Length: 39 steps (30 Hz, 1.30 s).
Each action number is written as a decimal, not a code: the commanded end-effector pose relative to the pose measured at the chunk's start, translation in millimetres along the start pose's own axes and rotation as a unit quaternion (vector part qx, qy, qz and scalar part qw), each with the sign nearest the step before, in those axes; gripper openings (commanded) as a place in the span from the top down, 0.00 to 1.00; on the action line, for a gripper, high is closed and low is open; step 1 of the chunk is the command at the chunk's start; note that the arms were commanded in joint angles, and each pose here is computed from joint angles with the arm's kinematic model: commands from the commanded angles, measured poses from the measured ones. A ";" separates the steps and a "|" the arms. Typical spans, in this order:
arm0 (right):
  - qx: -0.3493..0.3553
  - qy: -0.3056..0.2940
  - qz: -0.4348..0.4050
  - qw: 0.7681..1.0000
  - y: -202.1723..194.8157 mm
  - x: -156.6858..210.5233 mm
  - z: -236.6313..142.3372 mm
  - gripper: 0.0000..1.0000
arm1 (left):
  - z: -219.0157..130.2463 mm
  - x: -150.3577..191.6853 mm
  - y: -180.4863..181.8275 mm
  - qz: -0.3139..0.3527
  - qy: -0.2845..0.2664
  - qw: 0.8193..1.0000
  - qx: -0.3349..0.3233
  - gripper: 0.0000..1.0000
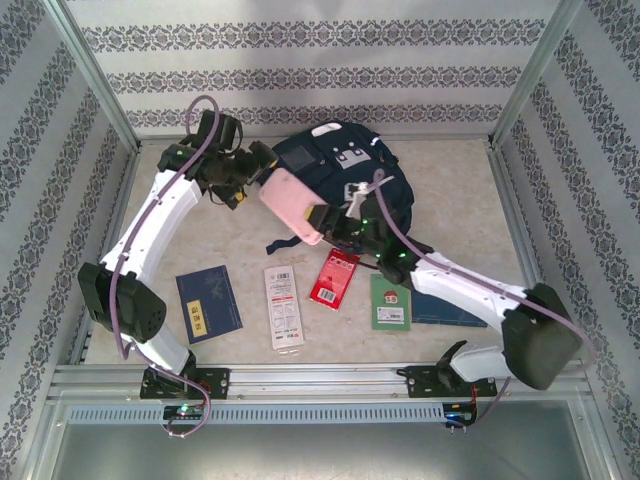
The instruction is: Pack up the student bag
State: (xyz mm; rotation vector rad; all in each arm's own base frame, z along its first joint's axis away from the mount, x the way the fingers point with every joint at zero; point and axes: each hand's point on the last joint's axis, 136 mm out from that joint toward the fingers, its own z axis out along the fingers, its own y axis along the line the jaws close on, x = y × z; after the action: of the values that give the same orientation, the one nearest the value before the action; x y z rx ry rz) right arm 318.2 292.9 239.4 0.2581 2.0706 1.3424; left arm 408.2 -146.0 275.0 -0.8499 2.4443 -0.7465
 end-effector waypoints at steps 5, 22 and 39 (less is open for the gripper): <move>0.074 -0.098 -0.003 0.992 -40.7 -63.7 -81.0 0.76 | 13.5 4.0 -44.1 0.295 -0.008 0.954 0.056 0.02; 0.171 -0.224 0.034 0.959 -92.9 -114.9 -196.8 0.75 | 164.9 87.1 -146.8 0.405 0.138 0.862 0.273 0.17; 0.159 -0.222 0.043 0.961 -94.8 -117.7 -199.9 0.75 | 246.0 140.4 -128.5 0.412 0.197 0.860 0.229 0.19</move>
State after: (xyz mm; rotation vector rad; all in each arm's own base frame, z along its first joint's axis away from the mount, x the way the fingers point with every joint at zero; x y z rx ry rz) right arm 300.1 40.9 245.4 0.7646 1.9336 0.8428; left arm 500.8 -405.7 132.4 0.5614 2.4403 -1.1248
